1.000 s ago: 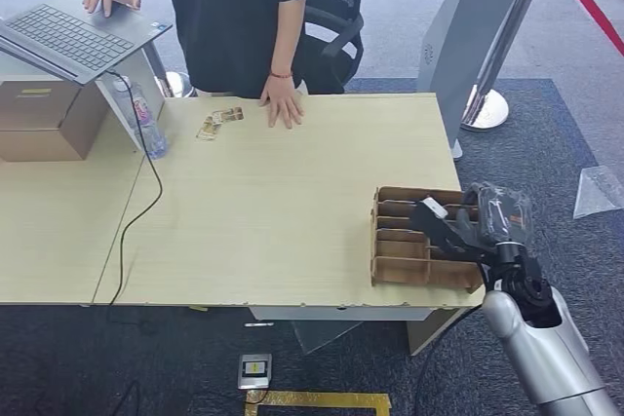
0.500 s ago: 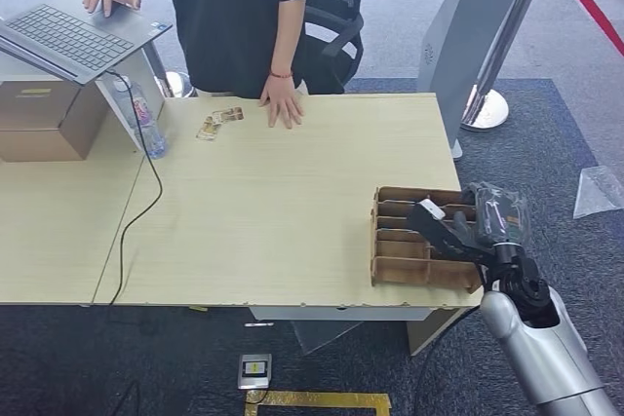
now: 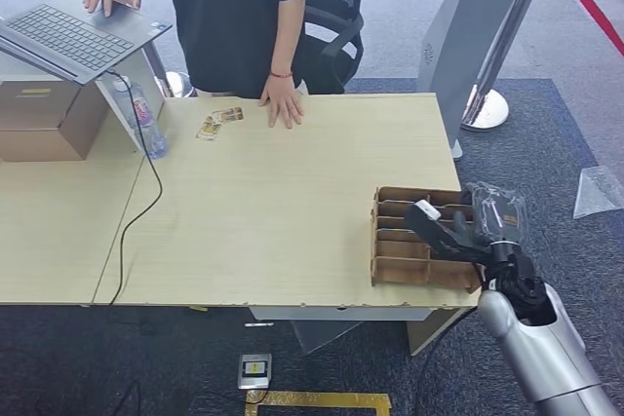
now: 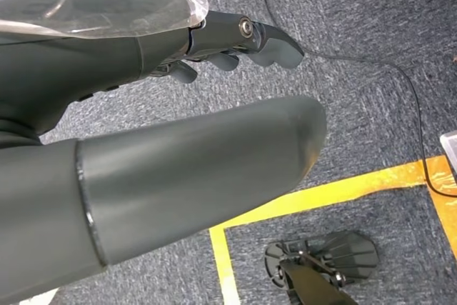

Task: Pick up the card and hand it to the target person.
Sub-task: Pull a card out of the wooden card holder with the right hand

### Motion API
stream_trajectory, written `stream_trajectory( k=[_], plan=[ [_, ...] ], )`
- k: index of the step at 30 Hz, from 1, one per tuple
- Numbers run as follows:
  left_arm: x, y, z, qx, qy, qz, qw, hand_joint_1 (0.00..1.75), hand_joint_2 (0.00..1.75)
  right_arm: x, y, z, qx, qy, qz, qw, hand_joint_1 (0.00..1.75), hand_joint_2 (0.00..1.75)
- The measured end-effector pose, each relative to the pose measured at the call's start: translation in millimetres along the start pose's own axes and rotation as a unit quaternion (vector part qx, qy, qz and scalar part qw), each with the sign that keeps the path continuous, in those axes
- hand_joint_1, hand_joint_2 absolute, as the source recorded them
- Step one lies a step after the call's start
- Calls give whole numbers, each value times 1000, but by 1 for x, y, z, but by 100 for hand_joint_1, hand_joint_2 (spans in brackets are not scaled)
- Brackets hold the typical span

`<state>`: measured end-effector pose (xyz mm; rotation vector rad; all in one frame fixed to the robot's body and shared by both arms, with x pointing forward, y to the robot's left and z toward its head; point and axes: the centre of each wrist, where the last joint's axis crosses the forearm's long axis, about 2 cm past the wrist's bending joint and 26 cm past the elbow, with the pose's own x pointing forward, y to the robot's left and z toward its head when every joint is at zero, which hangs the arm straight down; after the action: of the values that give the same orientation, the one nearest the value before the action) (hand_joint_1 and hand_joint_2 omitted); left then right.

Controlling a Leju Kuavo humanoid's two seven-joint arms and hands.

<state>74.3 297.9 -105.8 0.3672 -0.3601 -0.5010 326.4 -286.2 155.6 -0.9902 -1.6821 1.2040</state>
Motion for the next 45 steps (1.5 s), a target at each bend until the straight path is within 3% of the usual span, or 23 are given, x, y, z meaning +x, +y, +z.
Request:
stream_trajectory(
  k=[3,11,18,35,45],
  plan=[
    [0,0,0,0,0,1,1000,0,0,0,1,0,5,2,7,1000,94,175],
    [1,-1,0,-1,0,1,1000,0,0,1,4,0,17,8,23,1000,105,175],
    [1,-1,0,-1,0,2,1000,0,0,0,3,-3,21,12,31,999,154,175],
    [1,-2,1,-2,0,3,1000,0,0,-3,-2,-6,22,4,19,1000,154,175],
    [0,-2,1,-4,0,2,1000,0,0,-13,-40,-9,16,-24,-26,999,165,175]
  ],
)
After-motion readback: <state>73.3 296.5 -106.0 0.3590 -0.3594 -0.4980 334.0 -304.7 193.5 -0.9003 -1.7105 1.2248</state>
